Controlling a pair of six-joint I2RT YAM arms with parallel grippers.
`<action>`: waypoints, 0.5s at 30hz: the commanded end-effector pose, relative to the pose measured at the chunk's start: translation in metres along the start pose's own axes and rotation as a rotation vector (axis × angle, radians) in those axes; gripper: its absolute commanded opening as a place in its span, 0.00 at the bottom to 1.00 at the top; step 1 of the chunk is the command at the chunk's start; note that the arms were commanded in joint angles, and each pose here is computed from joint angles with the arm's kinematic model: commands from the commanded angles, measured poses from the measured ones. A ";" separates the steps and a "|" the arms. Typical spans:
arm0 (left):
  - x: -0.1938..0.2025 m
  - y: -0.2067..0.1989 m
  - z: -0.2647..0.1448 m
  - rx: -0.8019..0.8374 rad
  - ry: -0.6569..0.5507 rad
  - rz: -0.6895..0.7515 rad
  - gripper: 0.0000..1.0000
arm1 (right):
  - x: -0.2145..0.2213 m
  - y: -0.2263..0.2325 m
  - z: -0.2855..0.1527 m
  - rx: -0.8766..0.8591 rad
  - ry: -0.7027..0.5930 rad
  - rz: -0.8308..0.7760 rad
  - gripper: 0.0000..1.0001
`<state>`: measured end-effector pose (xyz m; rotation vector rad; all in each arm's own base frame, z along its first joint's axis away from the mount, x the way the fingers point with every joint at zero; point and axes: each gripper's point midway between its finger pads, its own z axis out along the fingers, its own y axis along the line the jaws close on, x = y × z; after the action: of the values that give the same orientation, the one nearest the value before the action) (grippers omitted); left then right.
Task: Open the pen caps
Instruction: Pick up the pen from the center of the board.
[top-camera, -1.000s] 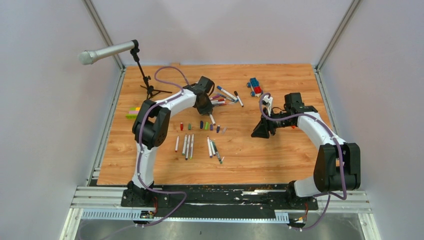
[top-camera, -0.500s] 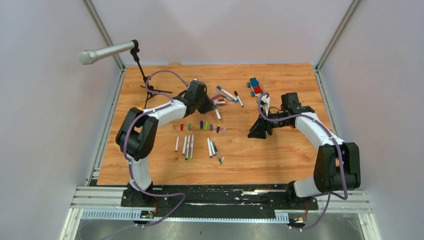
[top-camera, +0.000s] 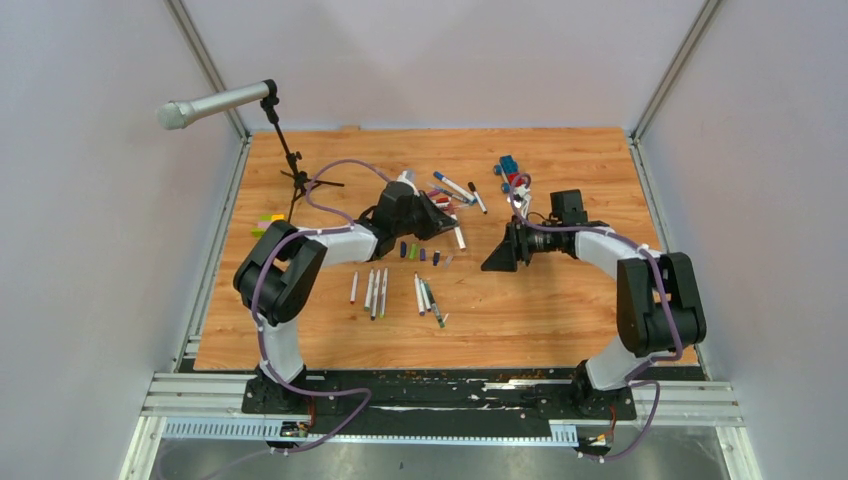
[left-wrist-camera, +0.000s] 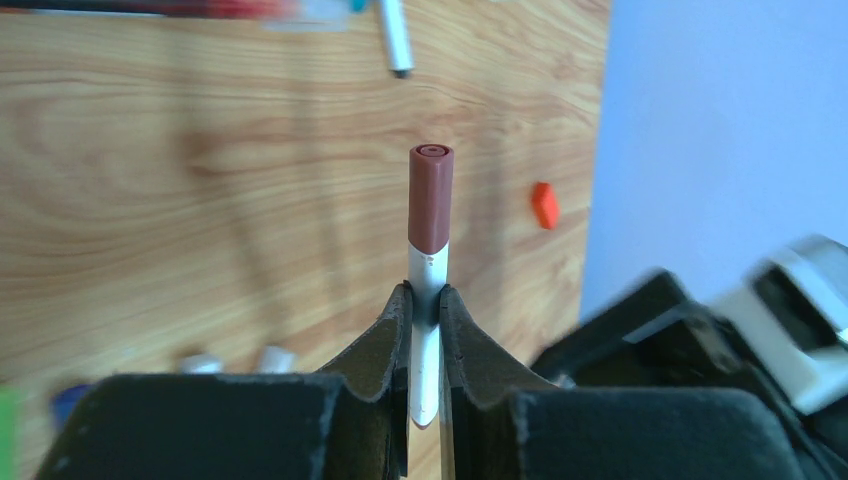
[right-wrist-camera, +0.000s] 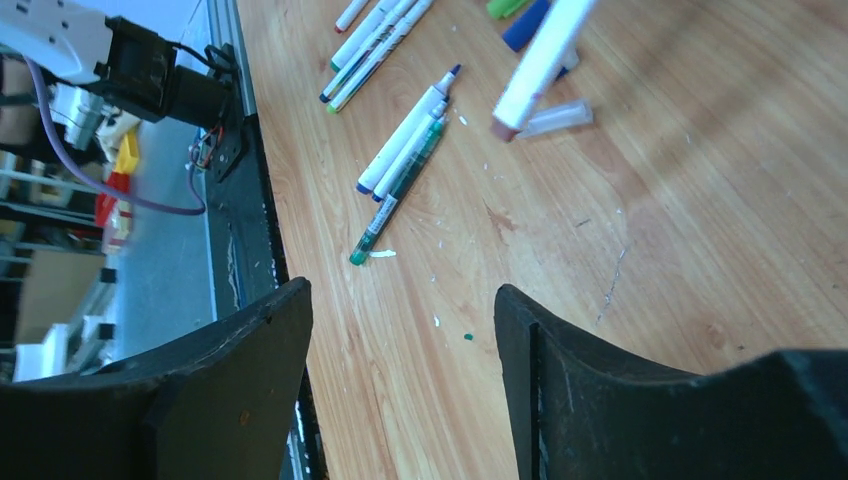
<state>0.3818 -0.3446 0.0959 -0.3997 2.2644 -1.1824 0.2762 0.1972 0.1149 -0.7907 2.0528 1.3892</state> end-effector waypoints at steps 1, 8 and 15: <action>0.006 -0.067 -0.006 0.234 -0.010 0.021 0.00 | -0.014 -0.010 0.009 -0.026 -0.034 0.071 0.68; 0.032 -0.075 -0.002 0.253 0.025 0.039 0.00 | -0.018 0.000 0.010 -0.094 -0.051 0.098 0.69; 0.046 -0.086 -0.005 0.292 0.037 0.048 0.00 | -0.022 -0.011 0.010 -0.038 -0.062 0.193 0.68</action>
<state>0.3475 -0.4051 0.1395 -0.2408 2.1387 -1.4266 0.2868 0.2050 0.1056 -0.6055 2.1343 1.5355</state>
